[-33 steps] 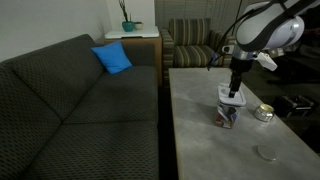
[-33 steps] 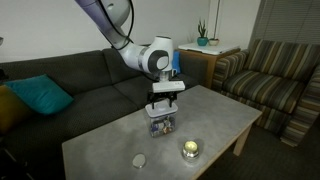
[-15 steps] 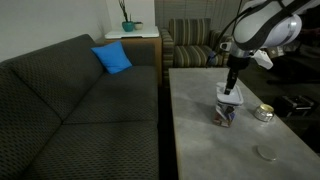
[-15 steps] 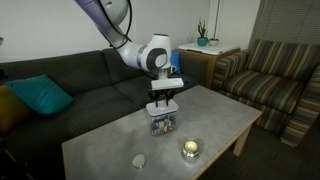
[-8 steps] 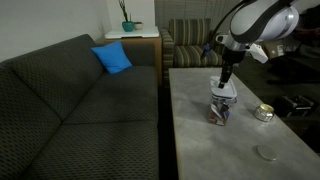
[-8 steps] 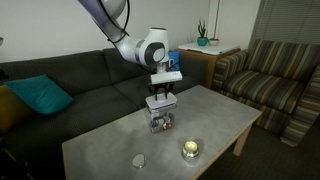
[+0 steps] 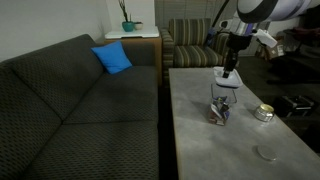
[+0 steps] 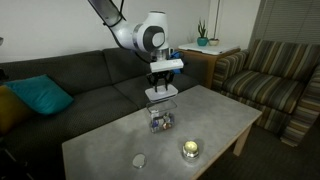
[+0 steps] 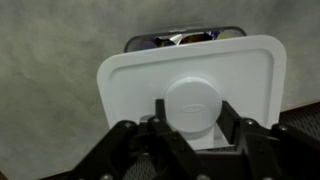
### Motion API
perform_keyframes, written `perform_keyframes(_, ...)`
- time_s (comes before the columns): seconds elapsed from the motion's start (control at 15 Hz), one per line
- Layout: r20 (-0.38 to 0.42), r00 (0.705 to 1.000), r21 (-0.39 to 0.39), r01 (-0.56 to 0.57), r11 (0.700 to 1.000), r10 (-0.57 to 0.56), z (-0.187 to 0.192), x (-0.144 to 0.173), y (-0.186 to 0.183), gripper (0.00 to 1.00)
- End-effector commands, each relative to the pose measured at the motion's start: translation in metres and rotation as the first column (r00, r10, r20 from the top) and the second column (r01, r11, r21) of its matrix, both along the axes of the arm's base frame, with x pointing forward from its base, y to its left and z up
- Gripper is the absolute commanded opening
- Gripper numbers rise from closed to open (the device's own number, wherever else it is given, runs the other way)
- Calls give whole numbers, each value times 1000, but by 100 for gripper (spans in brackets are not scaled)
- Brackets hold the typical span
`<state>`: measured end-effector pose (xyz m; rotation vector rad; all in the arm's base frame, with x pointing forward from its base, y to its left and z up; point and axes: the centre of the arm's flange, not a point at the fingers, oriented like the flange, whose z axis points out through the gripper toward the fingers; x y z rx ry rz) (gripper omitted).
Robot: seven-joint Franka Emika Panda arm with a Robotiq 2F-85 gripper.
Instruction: Take the lid off the storage box and put it on the table
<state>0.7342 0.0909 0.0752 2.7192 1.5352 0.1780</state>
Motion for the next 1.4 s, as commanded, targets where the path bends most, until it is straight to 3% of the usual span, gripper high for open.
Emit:
perform_keyframes(0.0,-75,997,-38,-25,999,22,20,-55,-29,29)
perform_keyframes(0.27,-159,987,-63,-17,998,7,3,-91,-65,29)
perform_keyframes(0.47,-219,973,-73,59,996,-74,-22,-110,-93,29)
perform_keyframes(0.8,-135,955,-59,259,964,-265,-73,-118,-128,29)
perform_keyframes(1.07,-81,907,-36,411,911,-413,-112,-116,-139,29)
perform_keyframes(1.33,-84,875,-28,477,878,-478,-142,-115,-138,29)
